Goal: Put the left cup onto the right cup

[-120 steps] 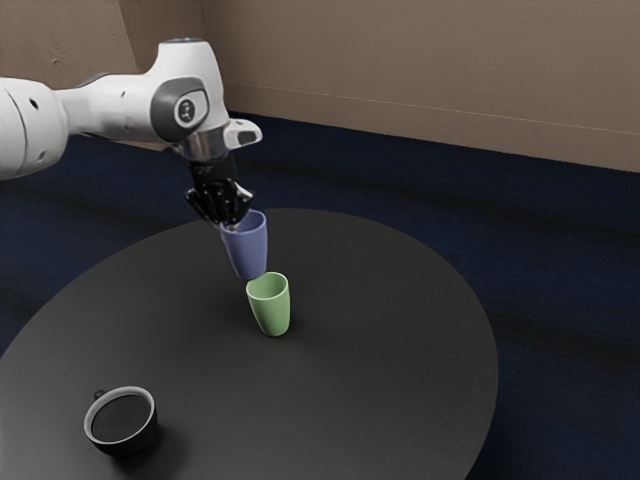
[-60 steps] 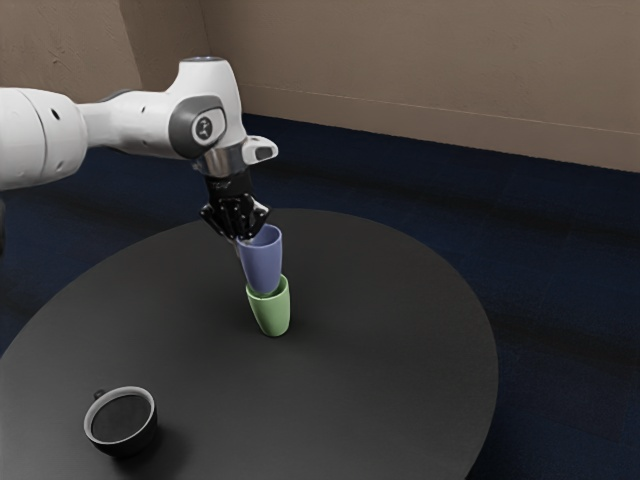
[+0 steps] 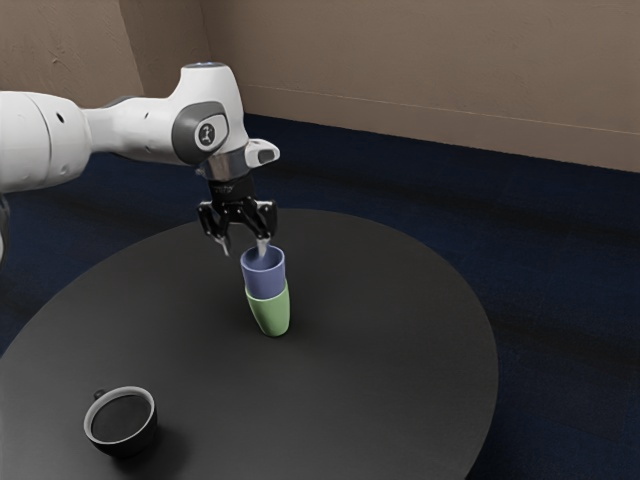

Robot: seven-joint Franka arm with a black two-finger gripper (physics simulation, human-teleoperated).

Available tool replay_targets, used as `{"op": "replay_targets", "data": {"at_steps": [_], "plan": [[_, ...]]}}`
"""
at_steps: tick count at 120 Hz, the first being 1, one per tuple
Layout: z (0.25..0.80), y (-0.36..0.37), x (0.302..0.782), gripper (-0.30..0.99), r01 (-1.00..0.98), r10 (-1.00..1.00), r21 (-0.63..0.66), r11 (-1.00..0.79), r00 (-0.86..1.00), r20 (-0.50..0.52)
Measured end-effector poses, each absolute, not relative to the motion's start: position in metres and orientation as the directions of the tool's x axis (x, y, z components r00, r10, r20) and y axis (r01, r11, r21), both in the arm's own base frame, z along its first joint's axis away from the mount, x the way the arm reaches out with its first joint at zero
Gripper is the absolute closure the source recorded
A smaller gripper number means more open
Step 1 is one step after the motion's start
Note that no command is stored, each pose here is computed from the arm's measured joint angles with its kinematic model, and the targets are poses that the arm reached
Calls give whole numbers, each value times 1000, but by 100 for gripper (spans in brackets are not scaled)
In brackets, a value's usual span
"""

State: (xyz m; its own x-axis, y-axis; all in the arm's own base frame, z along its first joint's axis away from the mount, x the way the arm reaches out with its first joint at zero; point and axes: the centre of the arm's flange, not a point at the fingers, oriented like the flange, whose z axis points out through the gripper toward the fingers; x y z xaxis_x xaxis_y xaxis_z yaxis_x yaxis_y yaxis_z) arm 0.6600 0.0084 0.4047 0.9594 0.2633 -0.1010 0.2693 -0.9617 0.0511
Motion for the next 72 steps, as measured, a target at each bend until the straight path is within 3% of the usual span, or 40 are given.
{"op": "replay_targets", "data": {"at_steps": [28, 72], "plan": [[439, -3, 655, 8, 244, 243, 35, -969, 969, -44], [528, -21, 631, 1, 151, 144, -69, -986, 985, 96]]}}
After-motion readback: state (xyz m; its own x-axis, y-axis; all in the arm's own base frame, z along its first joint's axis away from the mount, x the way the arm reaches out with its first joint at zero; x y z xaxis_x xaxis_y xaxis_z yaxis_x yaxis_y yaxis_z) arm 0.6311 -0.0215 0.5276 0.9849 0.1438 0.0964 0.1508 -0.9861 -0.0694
